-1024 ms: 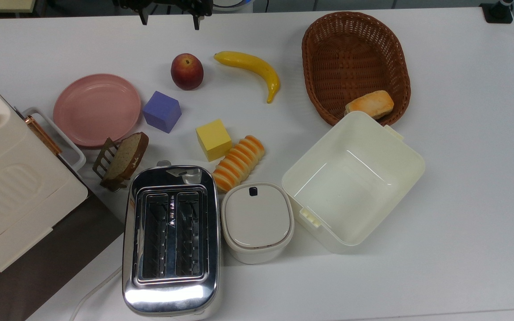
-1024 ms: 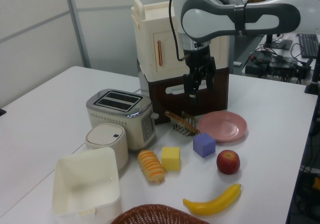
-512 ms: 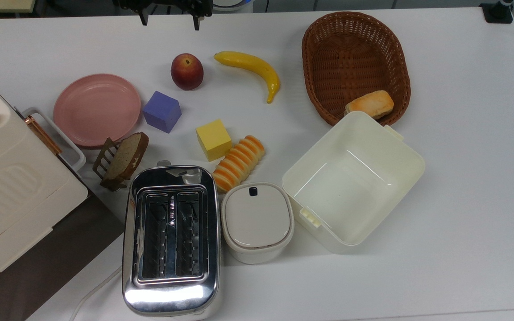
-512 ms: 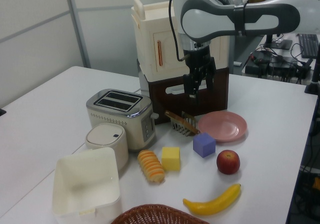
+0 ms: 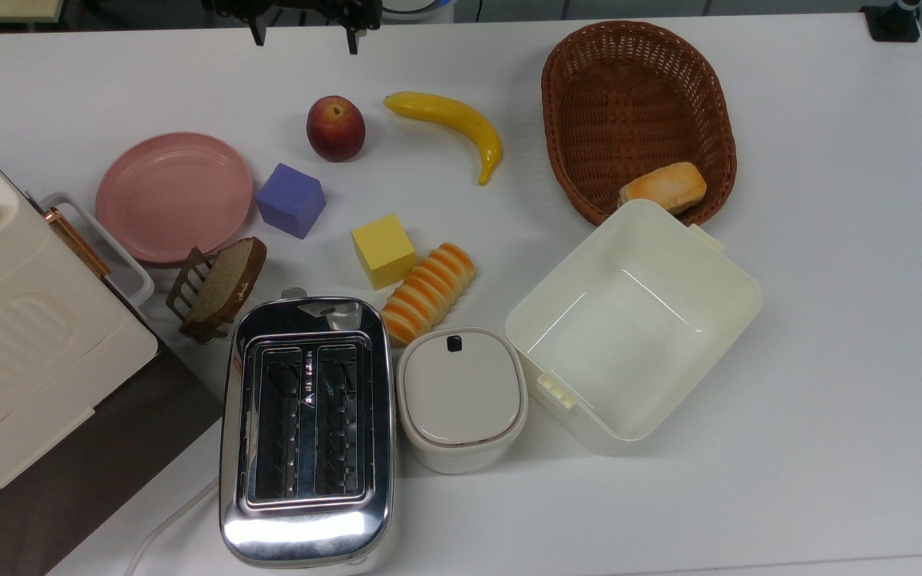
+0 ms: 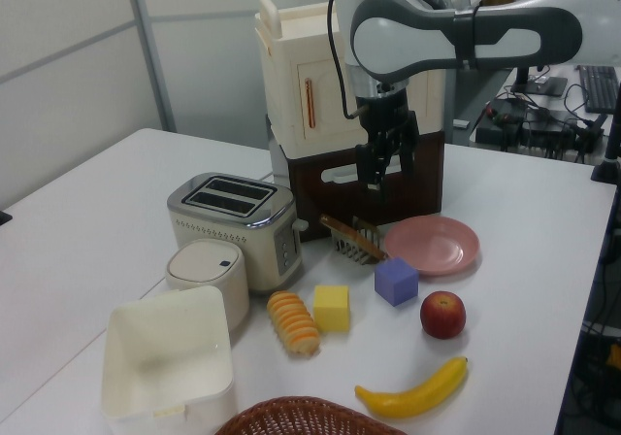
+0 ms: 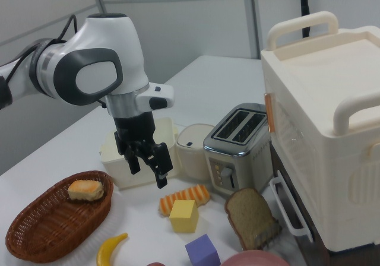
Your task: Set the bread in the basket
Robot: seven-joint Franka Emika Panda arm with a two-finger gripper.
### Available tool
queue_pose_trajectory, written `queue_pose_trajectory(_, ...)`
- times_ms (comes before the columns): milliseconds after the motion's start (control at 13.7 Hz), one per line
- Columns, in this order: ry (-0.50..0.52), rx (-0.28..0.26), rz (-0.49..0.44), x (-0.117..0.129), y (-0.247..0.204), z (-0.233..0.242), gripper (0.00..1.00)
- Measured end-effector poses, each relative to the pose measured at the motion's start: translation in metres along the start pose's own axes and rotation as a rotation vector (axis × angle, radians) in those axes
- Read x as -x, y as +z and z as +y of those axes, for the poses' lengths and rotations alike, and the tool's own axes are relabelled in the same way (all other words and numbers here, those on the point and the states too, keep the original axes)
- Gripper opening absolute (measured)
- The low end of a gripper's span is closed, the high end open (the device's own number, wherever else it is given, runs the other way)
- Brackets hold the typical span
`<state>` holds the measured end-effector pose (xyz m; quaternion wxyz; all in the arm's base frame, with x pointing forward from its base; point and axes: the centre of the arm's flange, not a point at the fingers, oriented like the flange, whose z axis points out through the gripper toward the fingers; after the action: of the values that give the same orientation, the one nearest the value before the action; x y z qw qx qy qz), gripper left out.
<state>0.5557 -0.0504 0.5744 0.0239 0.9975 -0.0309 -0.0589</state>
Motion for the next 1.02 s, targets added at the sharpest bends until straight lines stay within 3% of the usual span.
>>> queue_pose_trajectory(1024,0.000,-0.001,-0.032,0.0034,0.0028,-0.0003,1.00)
